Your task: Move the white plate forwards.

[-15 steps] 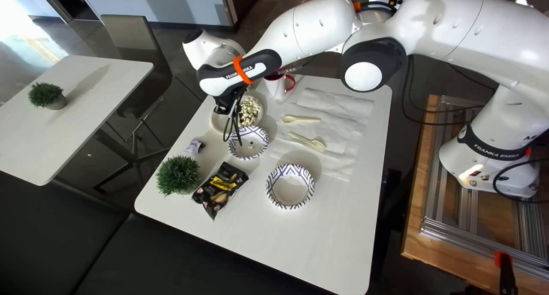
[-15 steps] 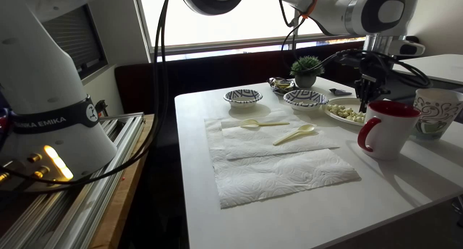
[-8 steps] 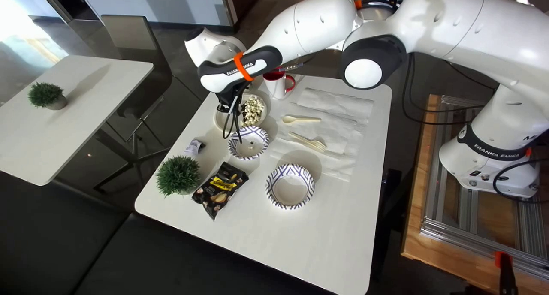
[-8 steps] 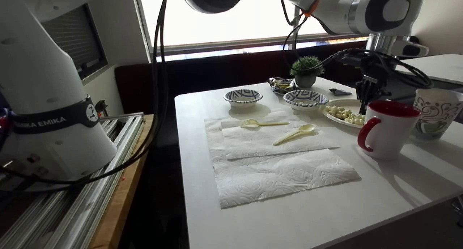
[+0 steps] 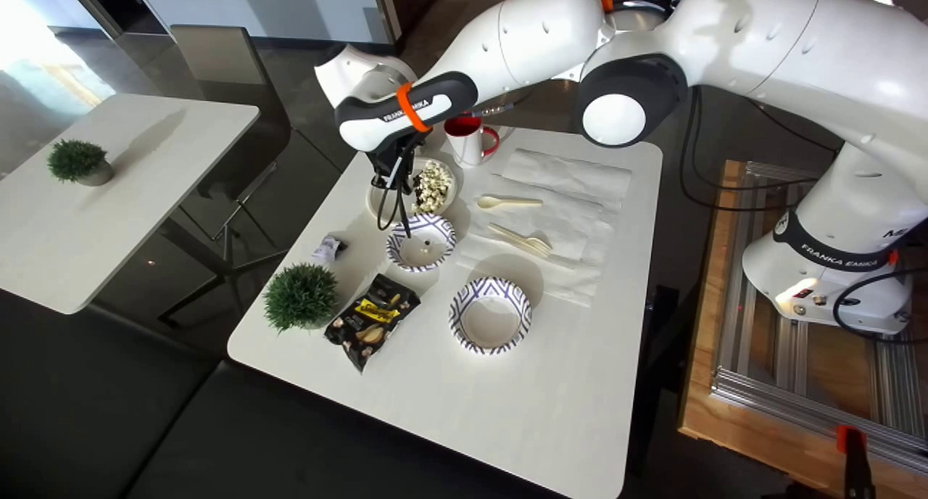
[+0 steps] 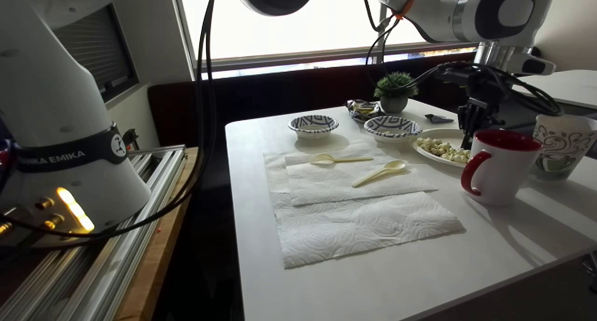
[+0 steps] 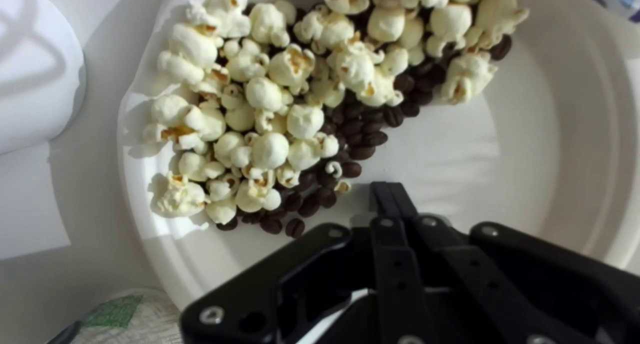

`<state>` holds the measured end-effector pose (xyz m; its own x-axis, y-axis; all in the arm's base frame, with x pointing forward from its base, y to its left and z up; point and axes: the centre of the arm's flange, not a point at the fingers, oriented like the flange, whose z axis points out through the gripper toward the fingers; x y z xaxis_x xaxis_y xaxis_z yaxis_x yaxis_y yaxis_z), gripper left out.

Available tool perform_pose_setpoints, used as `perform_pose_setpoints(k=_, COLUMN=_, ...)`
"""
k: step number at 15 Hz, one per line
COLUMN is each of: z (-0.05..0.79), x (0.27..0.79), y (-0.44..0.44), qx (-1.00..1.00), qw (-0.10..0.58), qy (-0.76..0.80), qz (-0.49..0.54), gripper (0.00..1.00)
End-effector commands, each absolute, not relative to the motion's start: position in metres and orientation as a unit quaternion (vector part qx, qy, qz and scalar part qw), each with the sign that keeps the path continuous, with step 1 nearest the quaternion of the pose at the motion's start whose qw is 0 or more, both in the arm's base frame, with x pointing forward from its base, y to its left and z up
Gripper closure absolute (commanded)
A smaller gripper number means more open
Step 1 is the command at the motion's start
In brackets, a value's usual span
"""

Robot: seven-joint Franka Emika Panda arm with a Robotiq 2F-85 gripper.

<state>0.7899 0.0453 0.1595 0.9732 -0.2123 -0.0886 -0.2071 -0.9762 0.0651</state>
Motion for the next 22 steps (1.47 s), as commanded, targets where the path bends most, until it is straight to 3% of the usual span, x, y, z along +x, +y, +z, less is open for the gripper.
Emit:
perform_pose_setpoints(k=1, z=0.152, x=0.75, y=0.05, qx=0.995, qw=0.024, qy=-0.083, qz=-0.04, gripper=0.97)
perform_pose_setpoints(k=16, z=0.223, x=0.728, y=0.095, qx=0.996, qw=0.029, qy=-0.031, qz=0.081, gripper=0.96)
perform_pose_setpoints(k=22, z=0.239, x=0.697, y=0.115, qx=0.997, qw=0.074, qy=-0.013, qz=0.003, gripper=0.99)
